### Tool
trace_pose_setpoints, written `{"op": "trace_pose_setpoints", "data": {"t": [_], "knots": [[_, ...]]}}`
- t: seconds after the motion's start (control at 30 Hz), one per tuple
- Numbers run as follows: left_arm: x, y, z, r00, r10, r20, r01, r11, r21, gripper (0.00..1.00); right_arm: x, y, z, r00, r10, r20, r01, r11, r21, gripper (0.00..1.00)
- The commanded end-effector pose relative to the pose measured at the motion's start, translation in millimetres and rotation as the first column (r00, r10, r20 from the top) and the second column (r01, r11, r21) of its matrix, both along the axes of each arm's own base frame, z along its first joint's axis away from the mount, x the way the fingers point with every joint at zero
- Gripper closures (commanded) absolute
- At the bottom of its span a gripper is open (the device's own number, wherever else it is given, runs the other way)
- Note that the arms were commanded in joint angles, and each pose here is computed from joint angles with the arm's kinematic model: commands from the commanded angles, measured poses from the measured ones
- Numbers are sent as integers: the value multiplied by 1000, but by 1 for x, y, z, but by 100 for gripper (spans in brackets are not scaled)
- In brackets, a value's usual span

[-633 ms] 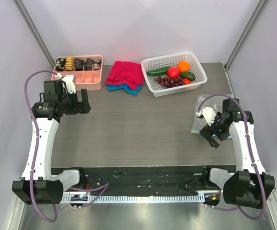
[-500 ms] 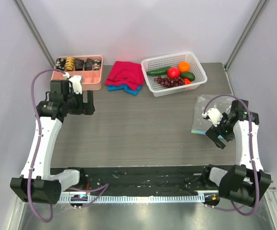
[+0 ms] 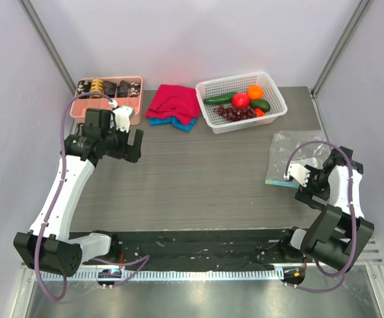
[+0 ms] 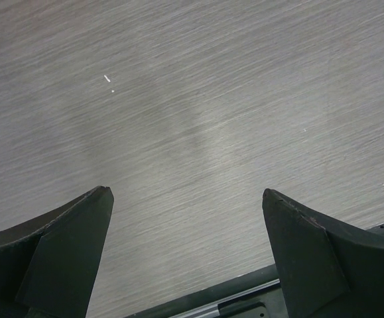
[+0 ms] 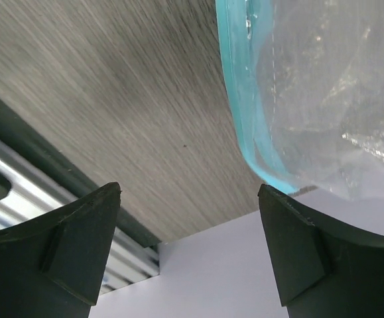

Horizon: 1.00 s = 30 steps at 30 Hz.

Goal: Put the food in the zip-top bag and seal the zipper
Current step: Pick up the zipper food storage bag at the center of the board.

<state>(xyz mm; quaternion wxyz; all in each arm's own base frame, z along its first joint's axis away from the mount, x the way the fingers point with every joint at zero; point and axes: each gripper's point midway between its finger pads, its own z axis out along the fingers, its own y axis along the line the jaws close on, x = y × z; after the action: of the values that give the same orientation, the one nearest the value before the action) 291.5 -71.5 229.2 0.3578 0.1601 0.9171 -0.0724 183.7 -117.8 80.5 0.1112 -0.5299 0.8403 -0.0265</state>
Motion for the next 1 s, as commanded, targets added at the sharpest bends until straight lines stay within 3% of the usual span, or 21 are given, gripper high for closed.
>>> {"op": "trace_pose_setpoints", "data": {"t": [0.0, 0.37, 0.8, 0.9, 0.93, 0.97], "knots": [[14, -10, 22, 993, -64, 102, 65, 998, -11, 0, 21, -13, -14, 991, 124, 45, -122, 991, -47, 13], [11, -18, 0, 994, -90, 55, 92, 996, -23, 0, 58, -24, -27, 953, 207, 222, -185, 976, -115, 38], [10, -26, -1, 990, -127, 56, 130, 990, -49, 0, 83, -18, -12, 895, 214, 392, -177, 976, -130, 55], [10, -26, -1, 990, -129, 55, 132, 990, -49, 0, 86, -17, -15, 886, 228, 404, -190, 973, -133, 81], [10, -27, 2, 989, -133, 62, 137, 989, -53, 0, 86, -17, -15, 887, 225, 404, -188, 973, -131, 99], [9, -27, 4, 989, -135, 68, 139, 989, -56, 0, 88, -18, -13, 885, 219, 411, -180, 975, -131, 99]]}}
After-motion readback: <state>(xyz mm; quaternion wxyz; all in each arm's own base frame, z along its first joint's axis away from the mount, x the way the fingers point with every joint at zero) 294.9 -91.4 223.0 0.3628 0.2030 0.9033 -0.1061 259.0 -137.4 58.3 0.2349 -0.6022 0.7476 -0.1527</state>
